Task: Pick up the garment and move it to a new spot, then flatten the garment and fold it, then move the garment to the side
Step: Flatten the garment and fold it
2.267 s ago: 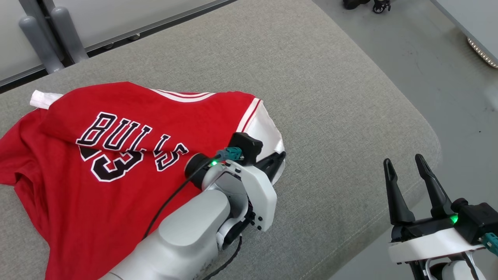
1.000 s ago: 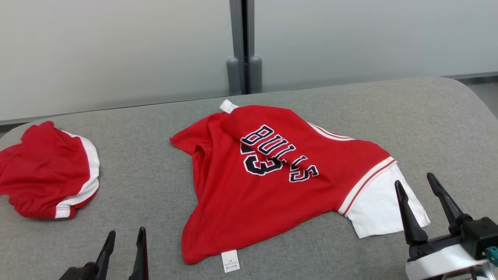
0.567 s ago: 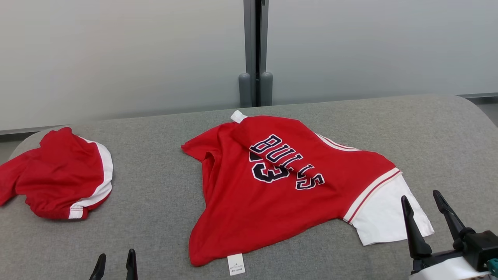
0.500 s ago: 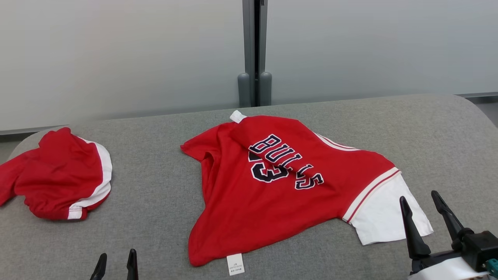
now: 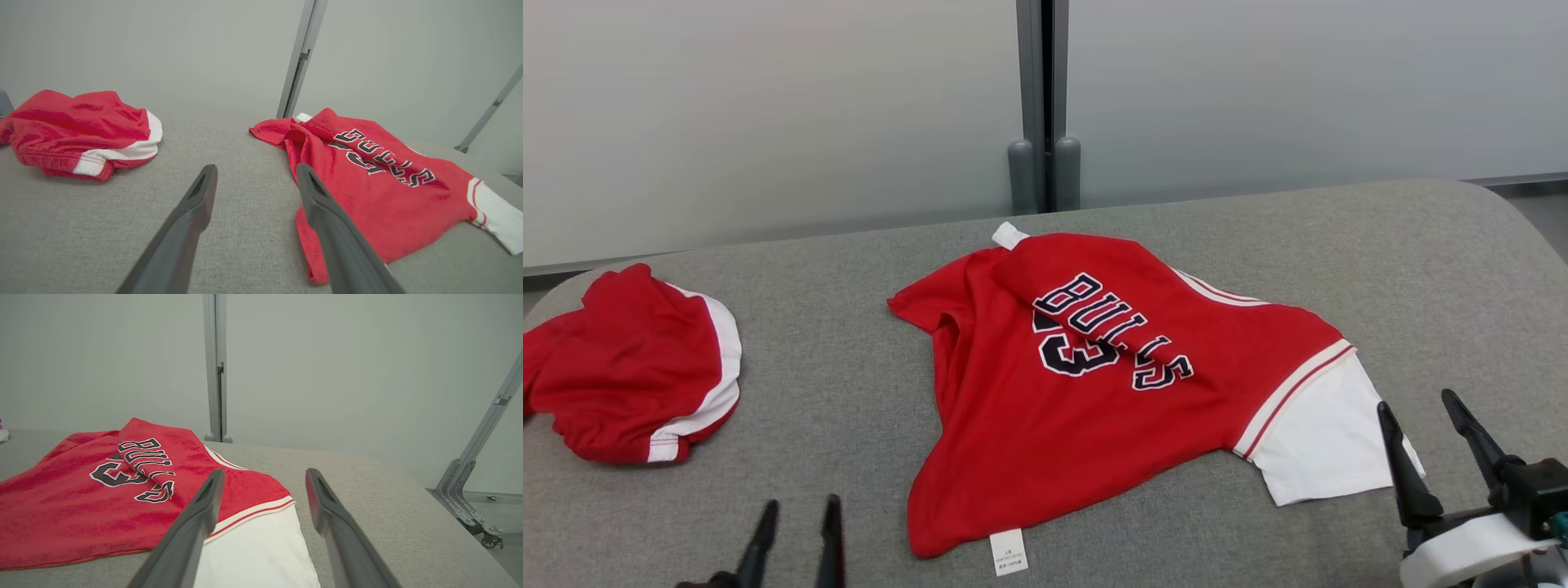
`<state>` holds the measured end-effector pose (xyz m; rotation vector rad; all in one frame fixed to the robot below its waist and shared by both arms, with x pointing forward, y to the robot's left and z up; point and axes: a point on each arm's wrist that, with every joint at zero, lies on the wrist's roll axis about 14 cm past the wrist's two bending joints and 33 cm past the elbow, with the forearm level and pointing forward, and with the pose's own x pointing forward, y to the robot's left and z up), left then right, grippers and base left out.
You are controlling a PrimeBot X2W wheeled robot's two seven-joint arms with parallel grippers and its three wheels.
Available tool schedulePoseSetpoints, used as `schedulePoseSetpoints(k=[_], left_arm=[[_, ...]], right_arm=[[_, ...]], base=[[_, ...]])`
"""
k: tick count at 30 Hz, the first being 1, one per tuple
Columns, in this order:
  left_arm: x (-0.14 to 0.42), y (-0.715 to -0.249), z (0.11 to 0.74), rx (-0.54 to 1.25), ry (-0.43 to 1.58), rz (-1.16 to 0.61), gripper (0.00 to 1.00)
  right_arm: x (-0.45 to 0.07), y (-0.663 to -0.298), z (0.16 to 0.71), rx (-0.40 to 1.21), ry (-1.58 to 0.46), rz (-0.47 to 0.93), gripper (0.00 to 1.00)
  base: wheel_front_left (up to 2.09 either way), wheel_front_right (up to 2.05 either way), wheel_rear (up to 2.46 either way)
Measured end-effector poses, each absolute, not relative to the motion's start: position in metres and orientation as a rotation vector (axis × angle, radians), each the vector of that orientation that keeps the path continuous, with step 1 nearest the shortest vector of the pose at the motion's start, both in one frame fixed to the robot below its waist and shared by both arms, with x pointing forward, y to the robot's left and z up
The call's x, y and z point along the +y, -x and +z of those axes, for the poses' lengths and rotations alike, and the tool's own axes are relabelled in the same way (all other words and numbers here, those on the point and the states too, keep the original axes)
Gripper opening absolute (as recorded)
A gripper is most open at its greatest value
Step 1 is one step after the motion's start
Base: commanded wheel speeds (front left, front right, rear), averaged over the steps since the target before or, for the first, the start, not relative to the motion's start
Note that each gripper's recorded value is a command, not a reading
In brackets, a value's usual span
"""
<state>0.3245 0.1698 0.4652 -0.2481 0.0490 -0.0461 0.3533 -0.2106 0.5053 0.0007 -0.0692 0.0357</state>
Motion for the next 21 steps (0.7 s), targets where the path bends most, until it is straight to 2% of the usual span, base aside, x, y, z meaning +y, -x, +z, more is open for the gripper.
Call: schedulePoseSetpoints(k=[6, 13, 21], left_arm=[[0.111, -0.324, 0.421, 0.336, 0.308, -0.214, 1.0], [0.078, -0.333, 0.392, 0.516, 0.378, -0.29, 1.0], [0.068, -0.338, 0.371, 0.616, 0.406, -0.293, 1.0]], right_arm=[[-0.241, -0.373, 0.452, 0.179, 0.078, 0.011, 1.0], [-0.256, -0.388, 0.393, 0.442, 0.118, 0.004, 1.0], [-0.243, -0.391, 0.356, 0.577, 0.082, 0.038, 1.0]], base=[[0.0, 0.0, 0.0], [0.0, 0.0, 0.0], [0.0, 0.0, 0.0]])
